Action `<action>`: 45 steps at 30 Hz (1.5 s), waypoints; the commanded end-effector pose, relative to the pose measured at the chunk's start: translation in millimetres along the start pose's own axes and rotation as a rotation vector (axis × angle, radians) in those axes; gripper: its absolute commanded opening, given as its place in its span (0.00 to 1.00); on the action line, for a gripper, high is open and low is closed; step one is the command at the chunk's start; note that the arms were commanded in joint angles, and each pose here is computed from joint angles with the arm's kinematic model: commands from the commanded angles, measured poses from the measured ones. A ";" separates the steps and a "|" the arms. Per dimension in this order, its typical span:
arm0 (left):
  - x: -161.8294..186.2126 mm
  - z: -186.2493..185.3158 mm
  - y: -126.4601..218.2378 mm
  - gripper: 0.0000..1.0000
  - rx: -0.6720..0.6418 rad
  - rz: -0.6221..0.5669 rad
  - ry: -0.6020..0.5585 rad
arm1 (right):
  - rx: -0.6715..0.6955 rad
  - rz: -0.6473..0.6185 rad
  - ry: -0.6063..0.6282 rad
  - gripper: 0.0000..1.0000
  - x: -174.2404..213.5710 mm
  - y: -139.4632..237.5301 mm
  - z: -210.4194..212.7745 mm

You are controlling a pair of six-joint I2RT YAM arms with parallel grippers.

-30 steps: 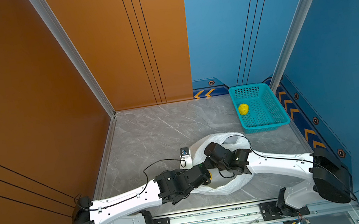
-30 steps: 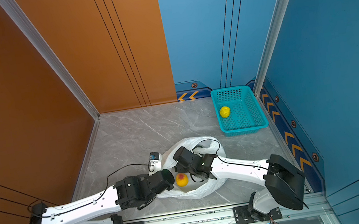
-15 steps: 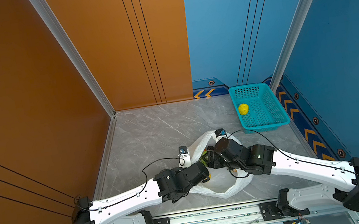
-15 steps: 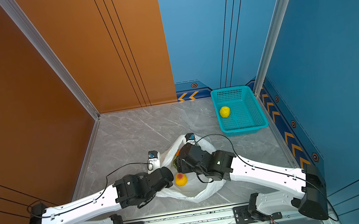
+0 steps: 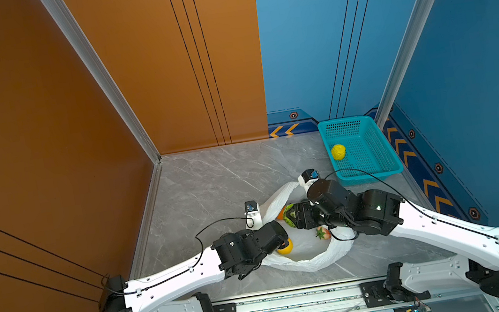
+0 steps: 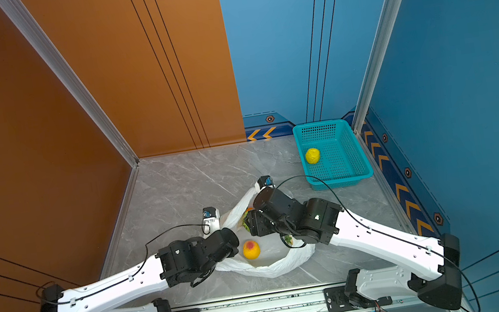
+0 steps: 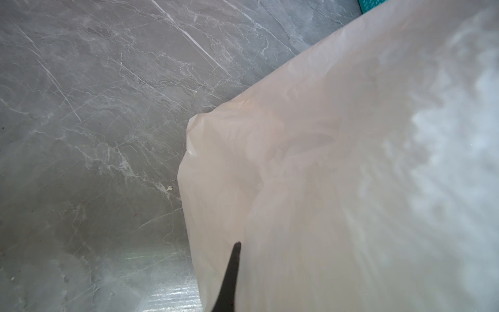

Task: Untie the knot of the plastic bag and take out the fruit
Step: 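Lift the lime-green fruit out of the bag with the right gripper, then release the lime-green fruit into the teal basket with the right gripper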

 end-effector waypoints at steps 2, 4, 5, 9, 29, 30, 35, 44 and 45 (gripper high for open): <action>-8.3 -3.5 3.6 0.00 0.008 -0.011 0.011 | -0.003 -0.054 -0.008 0.60 -27.7 26.4 -19.4; -8.4 -3.6 3.7 0.00 0.008 -0.011 0.014 | 0.013 -0.089 -0.039 0.60 -43.8 32.0 -35.8; -8.8 -3.8 4.5 0.00 0.011 -0.012 0.017 | 0.026 -0.105 -0.051 0.61 -50.7 34.4 -44.4; -8.0 -3.8 3.6 0.00 0.011 -0.011 0.019 | 0.136 -0.200 -0.115 0.62 -86.1 40.0 -94.9; -3.9 -13.6 5.6 0.00 0.049 -0.016 0.027 | 0.558 -0.140 -0.420 0.62 -151.5 -80.1 -350.3; -4.1 -14.0 5.9 0.00 0.050 -0.018 0.028 | 0.565 -0.125 -0.425 0.62 -150.0 -86.0 -355.9; -5.2 -15.1 7.0 0.00 0.054 -0.022 0.024 | 0.588 -0.068 -0.430 0.70 -139.3 -105.7 -369.2; -6.7 -14.5 8.4 0.00 0.056 -0.028 0.025 | 0.611 -0.052 -0.380 0.94 -137.3 -92.2 -349.1; -7.2 -14.6 8.6 0.00 0.056 -0.029 0.026 | 0.602 -0.054 -0.374 0.95 -137.0 -87.8 -342.6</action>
Point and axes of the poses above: each gripper's point midway between its finger pads, its own y axis back along the fingers, its own z axis along the line the jaws close on, x = y × z, the point moved 7 cm from there along y, back along the fingers, and after that the axes turned 1 degree about y, right-handed, at the moved point
